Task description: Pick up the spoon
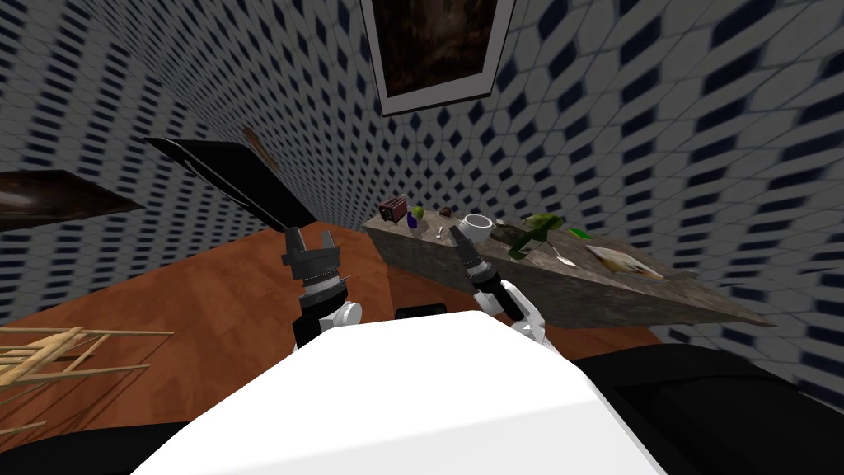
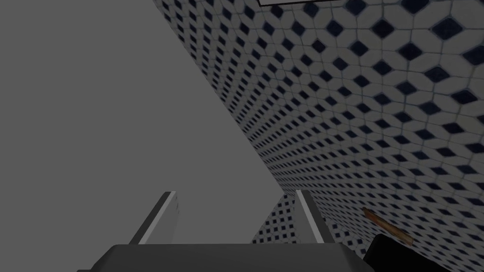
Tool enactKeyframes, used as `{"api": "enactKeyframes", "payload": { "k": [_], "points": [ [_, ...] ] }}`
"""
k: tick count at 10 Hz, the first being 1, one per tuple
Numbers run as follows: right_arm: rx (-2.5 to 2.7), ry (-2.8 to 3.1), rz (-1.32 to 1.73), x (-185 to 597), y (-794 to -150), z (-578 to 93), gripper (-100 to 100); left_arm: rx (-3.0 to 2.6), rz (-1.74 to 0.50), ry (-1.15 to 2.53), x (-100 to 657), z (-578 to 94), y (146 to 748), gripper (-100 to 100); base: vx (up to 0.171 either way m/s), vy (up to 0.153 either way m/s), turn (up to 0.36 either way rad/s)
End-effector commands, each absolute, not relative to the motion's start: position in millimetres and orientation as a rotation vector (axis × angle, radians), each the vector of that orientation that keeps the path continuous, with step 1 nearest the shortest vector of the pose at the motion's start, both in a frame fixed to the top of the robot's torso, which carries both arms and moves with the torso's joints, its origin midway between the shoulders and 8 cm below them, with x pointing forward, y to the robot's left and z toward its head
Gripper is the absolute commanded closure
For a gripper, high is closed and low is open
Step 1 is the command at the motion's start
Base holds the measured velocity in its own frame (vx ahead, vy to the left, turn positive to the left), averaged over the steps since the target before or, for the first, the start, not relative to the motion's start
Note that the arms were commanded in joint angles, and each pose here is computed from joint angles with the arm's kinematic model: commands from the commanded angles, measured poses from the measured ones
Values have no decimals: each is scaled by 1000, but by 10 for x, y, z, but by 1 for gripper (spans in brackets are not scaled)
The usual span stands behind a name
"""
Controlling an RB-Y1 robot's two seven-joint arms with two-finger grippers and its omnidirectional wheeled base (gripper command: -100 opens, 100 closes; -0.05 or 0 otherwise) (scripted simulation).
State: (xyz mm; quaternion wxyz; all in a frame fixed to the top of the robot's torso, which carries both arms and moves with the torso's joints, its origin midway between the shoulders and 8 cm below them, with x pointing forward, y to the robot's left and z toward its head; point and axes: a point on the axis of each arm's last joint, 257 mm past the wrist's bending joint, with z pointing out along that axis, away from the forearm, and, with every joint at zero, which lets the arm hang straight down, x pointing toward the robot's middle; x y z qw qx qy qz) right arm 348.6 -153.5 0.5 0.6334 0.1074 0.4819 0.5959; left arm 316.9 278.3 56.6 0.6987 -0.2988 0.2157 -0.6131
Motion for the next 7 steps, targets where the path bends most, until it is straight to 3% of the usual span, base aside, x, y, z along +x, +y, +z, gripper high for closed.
{"api": "enactKeyframes", "payload": {
  "k": [1, 4, 7],
  "points": [
    [174, 1152, 1328, 3474, -1424, -99, -100, -666, -1366, 481, 3169, 566, 2783, 0, -55, 159, 92],
    [72, 1235, 1282, 3431, -1317, -268, -100, -666, -1367, 481, 3169, 566, 2783, 0, -36, 132, 56],
    [-22, 1304, 1233, 3390, -1240, -442, -100, -666, -1366, 481, 3169, 566, 2783, 0, -18, 77, 51]
  ]
}}
